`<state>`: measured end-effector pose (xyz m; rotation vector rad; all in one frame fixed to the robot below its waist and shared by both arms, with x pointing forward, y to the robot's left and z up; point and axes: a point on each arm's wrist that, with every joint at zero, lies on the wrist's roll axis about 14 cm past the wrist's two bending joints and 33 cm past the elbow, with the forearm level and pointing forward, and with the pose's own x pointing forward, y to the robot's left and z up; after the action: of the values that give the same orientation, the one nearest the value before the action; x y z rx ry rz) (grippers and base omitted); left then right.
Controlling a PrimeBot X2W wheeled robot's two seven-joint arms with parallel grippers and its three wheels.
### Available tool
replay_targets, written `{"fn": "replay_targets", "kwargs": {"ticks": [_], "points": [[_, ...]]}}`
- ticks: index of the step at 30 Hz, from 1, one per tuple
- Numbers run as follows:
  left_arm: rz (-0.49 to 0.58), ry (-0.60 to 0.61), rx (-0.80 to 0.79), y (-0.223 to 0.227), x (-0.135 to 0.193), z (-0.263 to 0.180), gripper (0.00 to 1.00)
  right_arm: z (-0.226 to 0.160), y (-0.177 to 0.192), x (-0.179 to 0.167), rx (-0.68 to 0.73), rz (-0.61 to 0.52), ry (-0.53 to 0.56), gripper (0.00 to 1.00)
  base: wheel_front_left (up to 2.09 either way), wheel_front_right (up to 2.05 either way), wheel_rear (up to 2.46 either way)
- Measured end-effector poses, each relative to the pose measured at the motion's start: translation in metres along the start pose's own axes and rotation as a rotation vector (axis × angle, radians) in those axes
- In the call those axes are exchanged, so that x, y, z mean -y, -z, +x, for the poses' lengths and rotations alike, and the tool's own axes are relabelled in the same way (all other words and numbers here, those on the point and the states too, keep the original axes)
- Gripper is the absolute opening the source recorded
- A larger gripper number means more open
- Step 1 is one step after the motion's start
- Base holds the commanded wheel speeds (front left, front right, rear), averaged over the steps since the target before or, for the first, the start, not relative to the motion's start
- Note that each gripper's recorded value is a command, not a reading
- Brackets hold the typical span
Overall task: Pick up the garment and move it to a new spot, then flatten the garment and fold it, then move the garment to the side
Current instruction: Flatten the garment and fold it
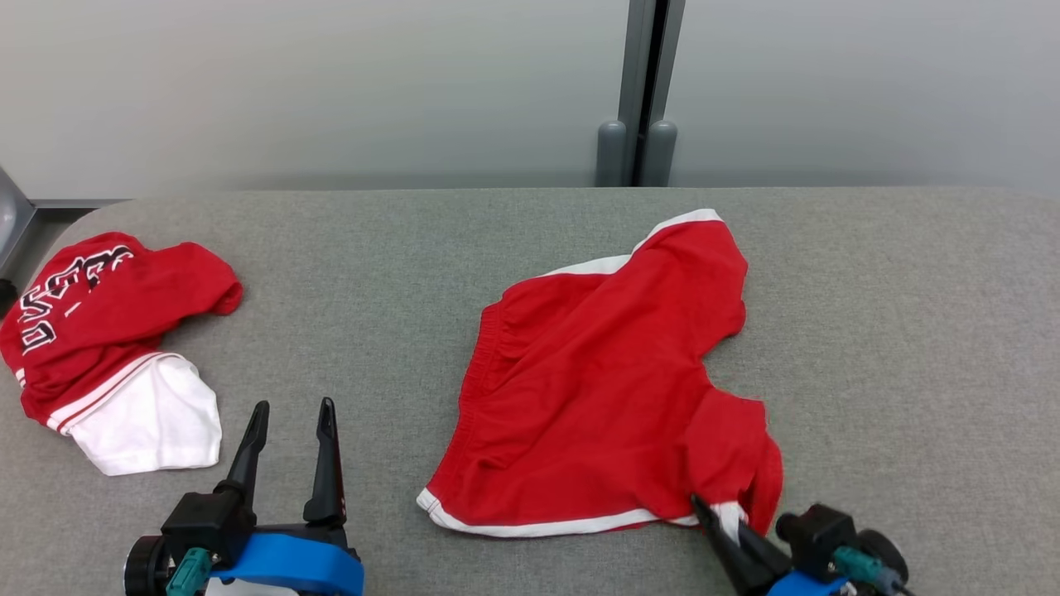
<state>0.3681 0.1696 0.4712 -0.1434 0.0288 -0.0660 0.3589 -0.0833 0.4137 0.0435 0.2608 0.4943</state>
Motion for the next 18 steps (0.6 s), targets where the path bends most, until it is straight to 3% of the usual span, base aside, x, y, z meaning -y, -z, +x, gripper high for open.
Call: {"fn": "replay_targets", "kwargs": {"ticks": [5,12,13,14,15,18], "points": [[-0.004,0.009,-0.002,0.001,0.003,0.0,1.0,-0.024,0.027,-0.022,-0.062,0.027,-0.053,0.0,0.0,0.0,0.0],[-0.006,0.017,-0.004,0.001,0.006,0.0,1.0,-0.045,0.05,-0.015,-0.126,0.045,-0.019,0.0,0.0,0.0,0.0],[-0.005,0.015,-0.003,0.001,0.006,0.0,1.0,-0.047,0.05,-0.012,-0.126,0.047,-0.008,0.25,0.0,0.0,0.0],[-0.005,0.016,-0.003,0.001,0.006,0.0,1.0,-0.048,0.051,-0.01,-0.126,0.05,0.001,0.85,0.0,0.0,0.0],[-0.005,0.016,-0.002,0.001,0.006,0.0,1.0,-0.049,0.05,-0.009,-0.122,0.054,0.008,1.0,0.0,0.0,0.0],[-0.005,0.019,0.0,0.0,0.007,0.0,1.0,-0.049,0.04,-0.001,-0.086,0.051,0.034,1.0,0.0,0.0,0.0]]}}
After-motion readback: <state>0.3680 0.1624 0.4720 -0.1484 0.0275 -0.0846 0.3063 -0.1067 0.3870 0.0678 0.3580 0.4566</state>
